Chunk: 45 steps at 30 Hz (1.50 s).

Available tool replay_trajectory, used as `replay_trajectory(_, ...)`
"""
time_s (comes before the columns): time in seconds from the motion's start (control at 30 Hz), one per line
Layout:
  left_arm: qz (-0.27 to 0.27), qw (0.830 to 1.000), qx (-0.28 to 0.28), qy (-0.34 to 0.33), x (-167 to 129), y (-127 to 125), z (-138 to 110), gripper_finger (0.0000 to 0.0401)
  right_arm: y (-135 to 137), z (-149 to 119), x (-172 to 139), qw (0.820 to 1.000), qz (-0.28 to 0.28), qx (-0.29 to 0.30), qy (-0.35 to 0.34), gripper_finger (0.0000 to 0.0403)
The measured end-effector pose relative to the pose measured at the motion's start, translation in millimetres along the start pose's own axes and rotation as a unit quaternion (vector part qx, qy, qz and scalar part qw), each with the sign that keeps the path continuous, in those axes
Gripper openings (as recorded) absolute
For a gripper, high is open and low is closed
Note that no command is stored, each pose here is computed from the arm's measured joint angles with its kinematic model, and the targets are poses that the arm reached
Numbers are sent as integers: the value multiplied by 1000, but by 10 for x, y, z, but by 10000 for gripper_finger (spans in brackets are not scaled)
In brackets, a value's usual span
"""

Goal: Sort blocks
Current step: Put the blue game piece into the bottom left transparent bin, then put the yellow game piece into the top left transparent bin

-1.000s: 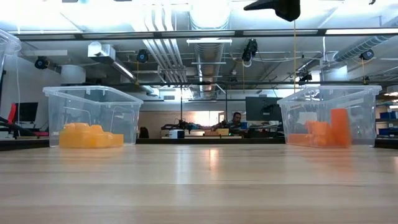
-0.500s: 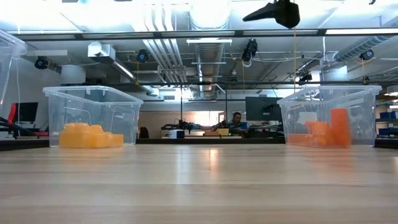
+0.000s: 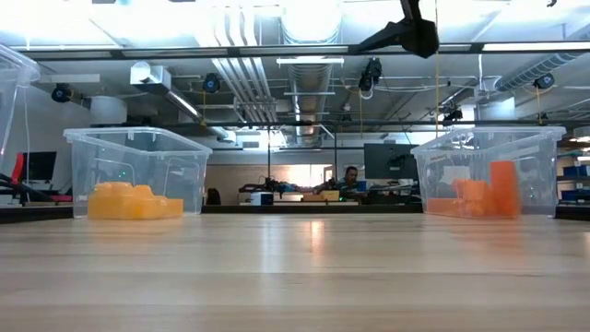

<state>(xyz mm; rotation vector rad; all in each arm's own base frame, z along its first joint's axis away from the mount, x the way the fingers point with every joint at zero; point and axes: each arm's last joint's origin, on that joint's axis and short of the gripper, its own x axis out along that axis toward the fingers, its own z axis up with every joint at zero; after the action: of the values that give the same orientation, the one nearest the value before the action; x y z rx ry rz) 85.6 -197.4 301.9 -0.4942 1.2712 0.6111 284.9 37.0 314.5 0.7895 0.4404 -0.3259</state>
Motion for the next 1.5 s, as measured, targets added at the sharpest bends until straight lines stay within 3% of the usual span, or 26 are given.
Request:
replay_trajectory(0.5, -27, 999, -20, -39, -65, -51, 112, 294, -28, -82, 132, 999, -10, 27, 37, 365)
replay_trajectory(0.67, -75, 991, -33, -102, -214, -90, 193, 294, -60, -114, 120, 996, -21, 57, 64, 365)
replay_trajectory(0.83, -122, 973, -46, -189, -355, -131, 322, 294, -90, -137, 115, 993, -37, 82, 77, 365)
replay_trajectory(1.03, -121, 957, -24, -263, -400, -172, 516, 294, -126, -135, 108, 982, -59, 147, 100, 365)
replay_trajectory(1.17, -98, 947, -9, -305, -378, -194, 674, 294, -152, -283, -37, 953, -170, 151, 200, 365)
replay_trajectory(1.27, -76, 947, 6, -311, -351, -207, 788, 294, -218, -448, -236, 898, -322, 141, 264, 365)
replay_trajectory(1.37, -62, 947, 19, -314, -340, -215, 867, 294, -235, -552, -431, 843, -419, 130, 310, 365)
replay_trajectory(1.43, -54, 947, 26, -316, -331, -215, 903, 294, -229, -622, -503, 827, -438, 124, 329, 365)
replay_trajectory(1.5, -46, 947, 34, -317, -325, -214, 928, 294, -214, -700, -536, 828, -426, 120, 344, 365)
